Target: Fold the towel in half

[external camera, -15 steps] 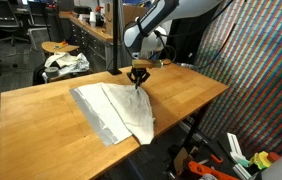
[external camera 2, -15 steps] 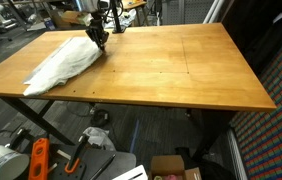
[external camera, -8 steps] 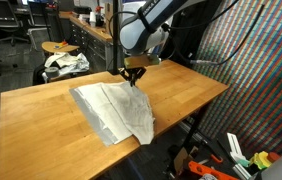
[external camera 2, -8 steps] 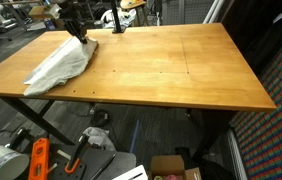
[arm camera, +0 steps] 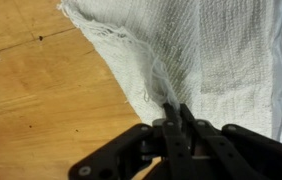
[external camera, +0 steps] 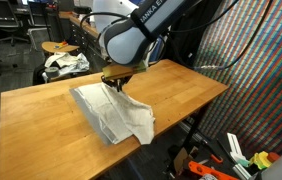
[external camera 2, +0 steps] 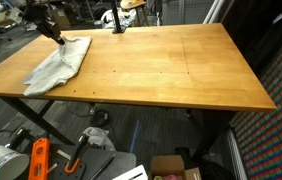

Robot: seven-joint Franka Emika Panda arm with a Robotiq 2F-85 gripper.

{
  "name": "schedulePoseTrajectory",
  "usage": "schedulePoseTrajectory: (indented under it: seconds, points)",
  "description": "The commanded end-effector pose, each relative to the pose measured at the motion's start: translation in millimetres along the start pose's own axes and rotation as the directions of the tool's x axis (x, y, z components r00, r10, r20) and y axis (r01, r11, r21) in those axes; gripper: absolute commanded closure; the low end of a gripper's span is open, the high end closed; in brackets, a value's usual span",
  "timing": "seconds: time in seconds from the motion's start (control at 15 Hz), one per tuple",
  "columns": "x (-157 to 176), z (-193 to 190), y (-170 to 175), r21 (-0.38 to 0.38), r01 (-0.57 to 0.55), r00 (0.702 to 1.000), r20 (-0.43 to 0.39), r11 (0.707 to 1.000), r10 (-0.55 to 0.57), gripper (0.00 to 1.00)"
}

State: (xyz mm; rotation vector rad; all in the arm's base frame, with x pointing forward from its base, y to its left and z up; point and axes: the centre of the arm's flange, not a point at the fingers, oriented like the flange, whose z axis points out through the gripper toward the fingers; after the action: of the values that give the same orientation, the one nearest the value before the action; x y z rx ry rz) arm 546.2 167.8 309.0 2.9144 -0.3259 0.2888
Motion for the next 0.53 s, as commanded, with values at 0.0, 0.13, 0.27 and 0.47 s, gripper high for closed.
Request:
schedulePoseTrajectory:
  seconds: [0.0,0.13,0.27,0.47]
  points:
    - [1.8,2.7,3.7,-0.003,-0.006,1.0,0.004,1.0,0.006,0.89]
    - [5.3,5.1,10.4,-0.006,-0.016,1.0,0.006,1.0,0.017,0.89]
    - [5.3,5.2,10.4,-0.006,-0.016,1.0,0.007,1.0,0.016,0.89]
    - [-0.8,1.7,6.2,-0.018,-0.042,0.999,-0.031,0.999,0.042,0.89]
